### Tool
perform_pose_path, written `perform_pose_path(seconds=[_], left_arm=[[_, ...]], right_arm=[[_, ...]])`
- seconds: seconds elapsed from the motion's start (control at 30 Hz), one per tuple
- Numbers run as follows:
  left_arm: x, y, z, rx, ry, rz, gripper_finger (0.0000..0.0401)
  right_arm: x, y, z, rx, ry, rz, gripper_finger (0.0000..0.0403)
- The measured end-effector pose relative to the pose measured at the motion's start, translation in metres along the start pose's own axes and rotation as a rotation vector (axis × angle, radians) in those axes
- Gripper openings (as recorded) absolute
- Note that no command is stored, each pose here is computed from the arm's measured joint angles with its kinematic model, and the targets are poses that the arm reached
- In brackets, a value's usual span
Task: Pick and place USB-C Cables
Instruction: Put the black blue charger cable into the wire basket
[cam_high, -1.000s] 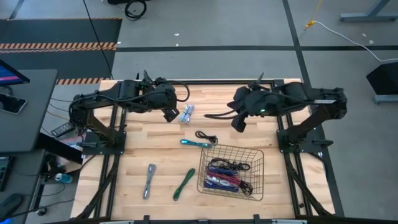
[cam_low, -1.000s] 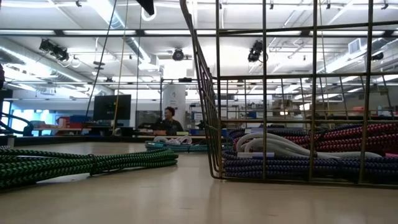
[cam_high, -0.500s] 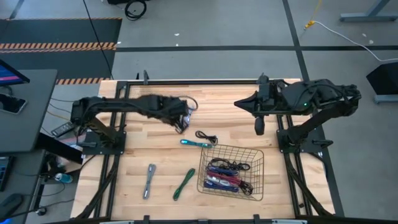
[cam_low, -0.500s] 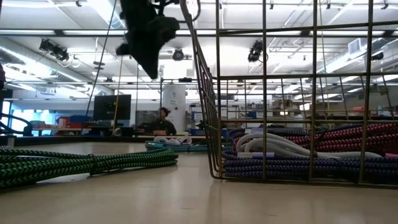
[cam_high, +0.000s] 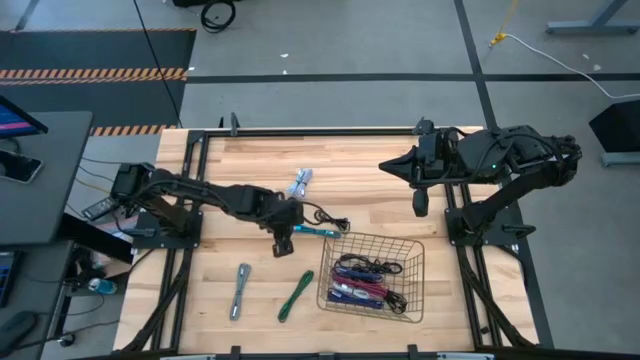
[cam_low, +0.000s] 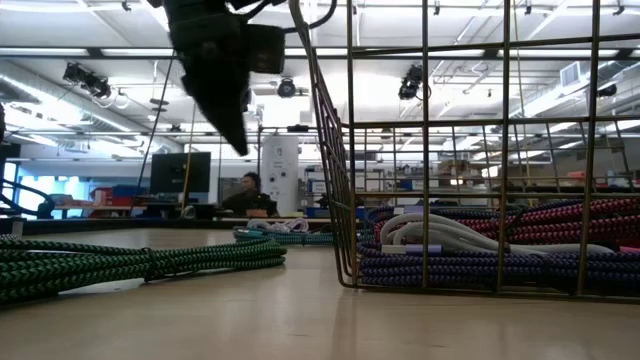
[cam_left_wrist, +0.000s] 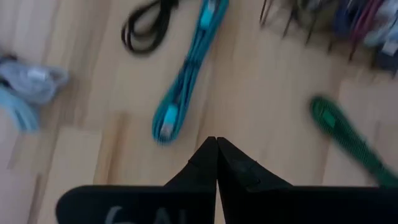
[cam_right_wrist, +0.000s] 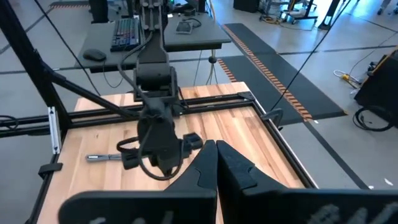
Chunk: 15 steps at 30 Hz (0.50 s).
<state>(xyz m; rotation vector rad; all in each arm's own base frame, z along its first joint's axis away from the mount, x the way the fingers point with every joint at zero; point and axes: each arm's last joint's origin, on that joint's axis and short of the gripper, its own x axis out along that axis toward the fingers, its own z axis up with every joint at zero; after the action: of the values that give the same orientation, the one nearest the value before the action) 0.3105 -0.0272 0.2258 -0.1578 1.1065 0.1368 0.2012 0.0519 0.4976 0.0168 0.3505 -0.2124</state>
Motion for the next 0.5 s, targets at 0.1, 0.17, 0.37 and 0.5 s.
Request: perform_pose_path(seconds=[0.1,0.17,0.37,0.5], left_arm=[[0.000,0.001,0.005,-0.018,-0.053,-0.010,0.0023],[0.000,0.003,0.007,0.004,-0.062,-0.009,0.0041],[0.003,0.003,0.006,0.127,-0.053,-0.001,0.0120],[0.012,0.004,0.007,0.219,-0.041,0.053,0.0167]], right_arm=[[0.000,0.001,0.001,0.005,-0.005,0.020,0.0009],[0.000,0.001,0.003,0.014,-0.021,0.038,0.0017],[0.000,0.003,0.007,0.037,-0.060,0.079,0.0028],[0.000,0.004,0.008,0.038,-0.059,0.111,0.0026]])
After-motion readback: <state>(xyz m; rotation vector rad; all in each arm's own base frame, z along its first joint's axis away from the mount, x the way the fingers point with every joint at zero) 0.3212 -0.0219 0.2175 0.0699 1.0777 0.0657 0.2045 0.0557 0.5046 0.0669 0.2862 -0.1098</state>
